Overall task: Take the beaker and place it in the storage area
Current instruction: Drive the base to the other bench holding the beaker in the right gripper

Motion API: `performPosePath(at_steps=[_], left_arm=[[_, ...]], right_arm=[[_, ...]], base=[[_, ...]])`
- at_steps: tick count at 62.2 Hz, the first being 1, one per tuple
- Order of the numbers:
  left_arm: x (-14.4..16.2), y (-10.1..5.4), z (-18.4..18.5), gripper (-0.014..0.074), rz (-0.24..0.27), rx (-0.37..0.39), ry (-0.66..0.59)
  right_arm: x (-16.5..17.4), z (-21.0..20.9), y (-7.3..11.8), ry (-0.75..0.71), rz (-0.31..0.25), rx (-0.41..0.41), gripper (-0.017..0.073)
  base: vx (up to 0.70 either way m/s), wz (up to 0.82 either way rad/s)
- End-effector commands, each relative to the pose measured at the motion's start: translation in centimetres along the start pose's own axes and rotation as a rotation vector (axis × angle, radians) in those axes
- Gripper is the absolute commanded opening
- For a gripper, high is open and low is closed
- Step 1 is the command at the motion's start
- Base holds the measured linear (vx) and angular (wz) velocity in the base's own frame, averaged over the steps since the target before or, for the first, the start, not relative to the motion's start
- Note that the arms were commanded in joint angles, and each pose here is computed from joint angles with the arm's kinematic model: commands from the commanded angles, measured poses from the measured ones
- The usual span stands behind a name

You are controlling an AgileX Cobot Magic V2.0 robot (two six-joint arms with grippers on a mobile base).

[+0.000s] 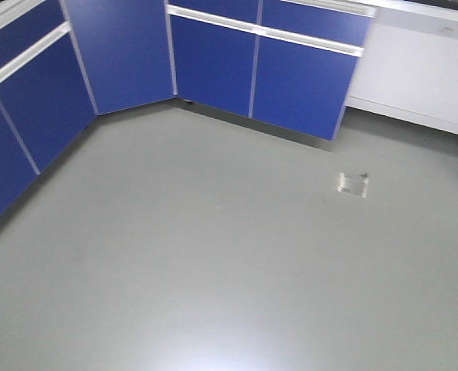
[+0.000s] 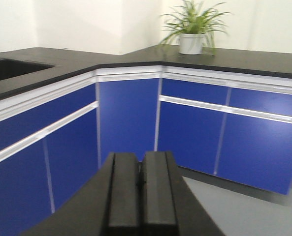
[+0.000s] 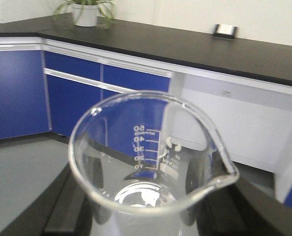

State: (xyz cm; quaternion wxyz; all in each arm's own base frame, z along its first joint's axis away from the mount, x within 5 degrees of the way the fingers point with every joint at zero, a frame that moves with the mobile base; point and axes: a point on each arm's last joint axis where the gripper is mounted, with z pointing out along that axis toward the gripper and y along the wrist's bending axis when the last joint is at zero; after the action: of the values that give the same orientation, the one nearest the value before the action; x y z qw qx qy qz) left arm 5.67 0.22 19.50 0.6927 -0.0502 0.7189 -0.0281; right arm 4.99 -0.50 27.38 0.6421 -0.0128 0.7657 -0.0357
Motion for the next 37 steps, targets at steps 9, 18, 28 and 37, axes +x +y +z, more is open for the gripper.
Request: performPosePath(at_steps=[9, 18, 28, 37], left_arm=[[-0.11, -0.16, -0.06, -0.0008, -0.011, 0.028, -0.078], [-0.11, -0.16, -0.06, -0.0008, -0.011, 0.028, -0.078], [-0.11, -0.16, -0.06, -0.0008, -0.011, 0.028, -0.078], [-0.11, -0.16, -0.06, -0.0008, -0.011, 0.028, -0.078]], right_arm=[[-1.55, -0.23, -0.04, -0.098, -0.008, 0.001, -0.0003], [-1.55, -0.23, -0.04, -0.098, -0.008, 0.001, -0.0003], [-1.55, -0.23, -0.04, -0.098, -0.008, 0.001, -0.0003], [-1.55, -0.23, -0.04, -0.098, -0.008, 0.001, -0.0003]], base=[[-0.09, -0.45], [-0.04, -0.33], [0.02, -0.22], [0.08, -0.3]])
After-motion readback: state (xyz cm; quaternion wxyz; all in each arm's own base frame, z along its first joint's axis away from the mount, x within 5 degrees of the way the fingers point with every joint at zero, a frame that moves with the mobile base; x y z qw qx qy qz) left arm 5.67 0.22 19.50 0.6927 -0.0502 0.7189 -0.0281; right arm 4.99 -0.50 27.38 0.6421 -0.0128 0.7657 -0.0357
